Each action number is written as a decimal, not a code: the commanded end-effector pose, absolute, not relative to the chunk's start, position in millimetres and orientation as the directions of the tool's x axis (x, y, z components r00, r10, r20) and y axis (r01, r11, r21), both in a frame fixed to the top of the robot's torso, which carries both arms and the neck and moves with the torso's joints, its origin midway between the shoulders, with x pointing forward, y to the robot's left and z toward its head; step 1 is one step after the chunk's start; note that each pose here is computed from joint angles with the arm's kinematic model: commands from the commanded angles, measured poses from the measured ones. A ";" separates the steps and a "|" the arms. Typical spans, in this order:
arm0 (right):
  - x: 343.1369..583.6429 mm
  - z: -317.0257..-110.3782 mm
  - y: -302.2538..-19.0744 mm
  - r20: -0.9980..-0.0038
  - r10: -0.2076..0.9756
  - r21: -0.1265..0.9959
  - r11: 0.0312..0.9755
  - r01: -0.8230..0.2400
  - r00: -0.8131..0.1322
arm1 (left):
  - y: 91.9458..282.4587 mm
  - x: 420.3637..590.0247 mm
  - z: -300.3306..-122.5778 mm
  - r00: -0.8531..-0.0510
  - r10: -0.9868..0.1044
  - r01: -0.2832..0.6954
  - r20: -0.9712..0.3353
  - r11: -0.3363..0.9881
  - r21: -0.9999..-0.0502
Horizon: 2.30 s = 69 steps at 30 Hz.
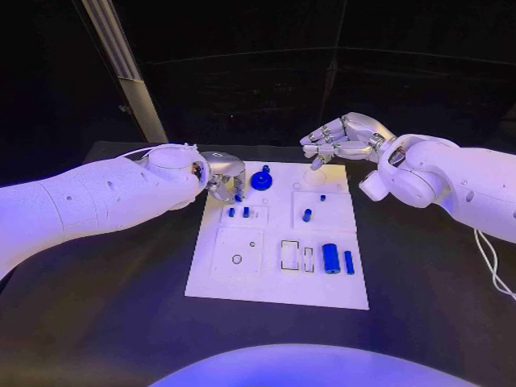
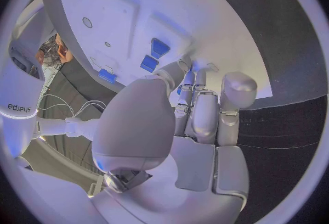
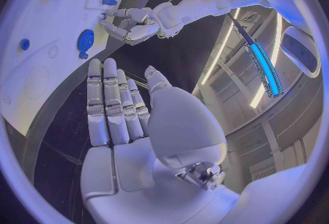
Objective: Assemble the parts on the task board
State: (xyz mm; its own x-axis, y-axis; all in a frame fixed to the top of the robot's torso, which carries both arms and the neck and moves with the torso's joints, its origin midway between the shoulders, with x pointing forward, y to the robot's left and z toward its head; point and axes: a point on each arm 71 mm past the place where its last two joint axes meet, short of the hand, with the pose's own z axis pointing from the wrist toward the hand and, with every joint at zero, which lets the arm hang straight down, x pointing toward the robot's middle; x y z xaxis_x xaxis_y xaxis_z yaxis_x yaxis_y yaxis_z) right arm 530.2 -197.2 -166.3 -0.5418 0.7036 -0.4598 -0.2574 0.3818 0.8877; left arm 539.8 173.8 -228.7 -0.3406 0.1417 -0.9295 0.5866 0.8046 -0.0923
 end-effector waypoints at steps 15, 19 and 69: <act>529.8 -164.8 -196.0 -0.458 0.701 0.889 0.375 -0.264 -0.547 | 171.6 530.2 -251.8 -0.357 0.241 0.597 -0.903 0.802 -0.022; 529.7 -164.8 -196.2 -0.458 0.701 0.889 0.375 -0.264 -0.547 | 170.9 530.1 -252.0 -0.348 0.240 0.599 -0.906 0.801 -0.017; 530.1 -164.8 -198.8 -0.461 0.703 0.887 0.378 -0.264 -0.542 | 192.3 527.7 -228.8 -0.211 0.084 0.585 -0.974 0.809 -0.057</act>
State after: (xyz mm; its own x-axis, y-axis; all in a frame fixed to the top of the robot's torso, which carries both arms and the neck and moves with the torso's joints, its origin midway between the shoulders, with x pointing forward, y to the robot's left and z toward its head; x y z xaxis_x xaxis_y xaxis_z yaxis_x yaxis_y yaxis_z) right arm 530.2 -199.0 -166.4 -0.5397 0.7043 -0.4612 -0.2564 0.3843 0.8869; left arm 527.1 192.5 -232.0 -0.2261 0.1111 -0.9678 0.5913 0.8052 -0.0457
